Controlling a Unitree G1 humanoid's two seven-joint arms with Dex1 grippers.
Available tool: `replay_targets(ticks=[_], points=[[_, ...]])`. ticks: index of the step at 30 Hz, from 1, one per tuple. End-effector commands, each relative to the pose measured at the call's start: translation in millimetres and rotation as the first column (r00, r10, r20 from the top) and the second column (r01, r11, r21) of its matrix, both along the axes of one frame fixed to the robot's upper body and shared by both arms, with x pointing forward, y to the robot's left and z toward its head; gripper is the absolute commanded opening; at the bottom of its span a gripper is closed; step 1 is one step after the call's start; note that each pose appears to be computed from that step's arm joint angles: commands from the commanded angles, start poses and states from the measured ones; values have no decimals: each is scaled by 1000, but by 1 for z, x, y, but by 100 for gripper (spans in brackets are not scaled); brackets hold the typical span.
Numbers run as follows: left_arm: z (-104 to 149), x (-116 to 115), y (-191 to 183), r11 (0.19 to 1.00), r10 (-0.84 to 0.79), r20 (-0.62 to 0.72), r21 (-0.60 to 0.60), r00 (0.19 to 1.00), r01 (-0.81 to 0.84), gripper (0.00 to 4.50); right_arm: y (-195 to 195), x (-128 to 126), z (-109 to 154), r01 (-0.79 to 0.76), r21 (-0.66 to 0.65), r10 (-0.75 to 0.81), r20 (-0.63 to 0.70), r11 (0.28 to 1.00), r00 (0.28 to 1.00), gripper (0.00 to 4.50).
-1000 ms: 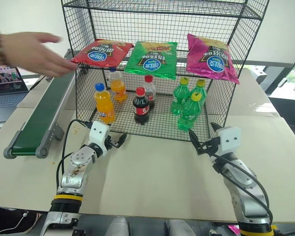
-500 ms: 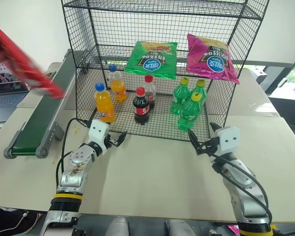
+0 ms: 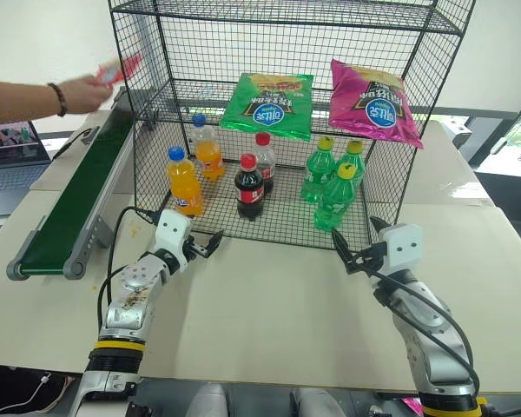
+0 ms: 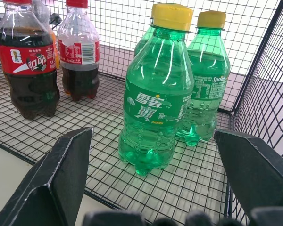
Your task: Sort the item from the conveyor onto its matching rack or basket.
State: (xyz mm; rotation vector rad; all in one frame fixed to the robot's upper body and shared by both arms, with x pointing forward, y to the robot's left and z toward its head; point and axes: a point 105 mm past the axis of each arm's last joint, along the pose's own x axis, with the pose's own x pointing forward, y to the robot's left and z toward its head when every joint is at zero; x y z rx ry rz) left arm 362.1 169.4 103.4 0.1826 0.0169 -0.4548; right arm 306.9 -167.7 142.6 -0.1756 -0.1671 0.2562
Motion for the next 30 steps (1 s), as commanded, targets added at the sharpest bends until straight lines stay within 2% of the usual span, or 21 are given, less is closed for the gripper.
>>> replay_targets(ticks=[1,7,11,14,16,21,25,27,30], points=[[13,-3,5,999,-8,43,-32,999,9,445,-1,-4,21,-6,-4,6,66,1000,998,450],[16,-17,35,999,0,2,-54,1000,0,445,10,1,32,-82,-3,82,67,997,994,450],[34,-38,57,988,45,-16,-147,999,-47,445,25,8,46,-211,7,210,75,977,975,450],[49,-70,69,936,56,-65,-344,996,-75,445,49,2,62,-436,-27,437,73,900,897,450],[56,-87,78,898,71,-92,-428,993,-104,445,61,-4,71,-547,-36,548,68,836,833,450],[60,-129,118,735,208,-161,-625,965,-263,445,91,-22,83,-768,-81,772,41,635,634,450],[59,-155,166,496,373,-214,-776,903,-389,445,119,-29,91,-867,-130,876,48,481,479,450],[60,-159,176,425,397,-231,-811,888,-402,445,126,-30,94,-887,-129,897,54,443,440,450],[54,-172,193,262,421,-281,-873,863,-412,445,140,-41,104,-938,-150,950,77,312,304,450]])
